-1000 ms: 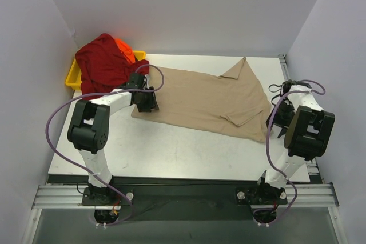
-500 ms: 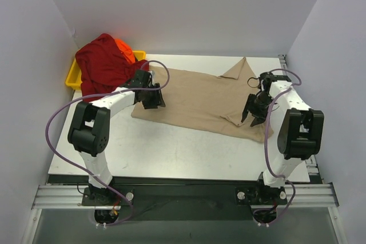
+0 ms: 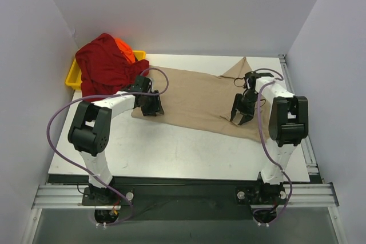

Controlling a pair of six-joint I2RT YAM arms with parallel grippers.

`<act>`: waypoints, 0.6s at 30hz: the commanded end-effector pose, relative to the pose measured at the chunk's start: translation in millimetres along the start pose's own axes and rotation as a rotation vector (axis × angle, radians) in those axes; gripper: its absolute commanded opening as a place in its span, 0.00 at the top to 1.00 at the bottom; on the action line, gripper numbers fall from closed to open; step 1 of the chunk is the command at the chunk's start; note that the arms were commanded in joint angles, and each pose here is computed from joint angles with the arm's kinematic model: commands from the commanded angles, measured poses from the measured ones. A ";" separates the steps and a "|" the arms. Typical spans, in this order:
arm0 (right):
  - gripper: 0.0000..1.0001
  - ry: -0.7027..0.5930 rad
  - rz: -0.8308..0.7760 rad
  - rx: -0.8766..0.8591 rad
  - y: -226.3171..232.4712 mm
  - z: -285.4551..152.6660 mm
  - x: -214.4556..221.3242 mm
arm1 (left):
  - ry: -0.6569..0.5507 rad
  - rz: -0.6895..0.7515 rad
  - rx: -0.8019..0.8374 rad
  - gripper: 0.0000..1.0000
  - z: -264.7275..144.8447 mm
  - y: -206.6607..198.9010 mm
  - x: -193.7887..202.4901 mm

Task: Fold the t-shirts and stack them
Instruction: Fold the flattened tshirt in 1/3 of the way

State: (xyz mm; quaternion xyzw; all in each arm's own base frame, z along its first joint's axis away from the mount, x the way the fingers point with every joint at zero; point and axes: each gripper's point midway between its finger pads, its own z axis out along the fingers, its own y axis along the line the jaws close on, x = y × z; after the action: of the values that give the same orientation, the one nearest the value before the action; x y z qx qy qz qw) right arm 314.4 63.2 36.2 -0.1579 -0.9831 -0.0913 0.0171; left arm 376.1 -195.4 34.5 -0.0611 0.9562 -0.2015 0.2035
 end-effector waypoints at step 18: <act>0.69 0.044 -0.050 0.100 -8.7 12.2 6.6 | -0.028 0.001 0.018 0.45 -2.7 -3.6 -5.2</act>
State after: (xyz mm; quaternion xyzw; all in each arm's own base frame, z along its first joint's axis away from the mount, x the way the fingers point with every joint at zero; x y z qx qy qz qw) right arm 309.4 59.9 17.6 -0.1420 -0.9876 -0.0562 0.0363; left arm 371.9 -194.1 29.7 -0.0659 0.9574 -0.1998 0.1975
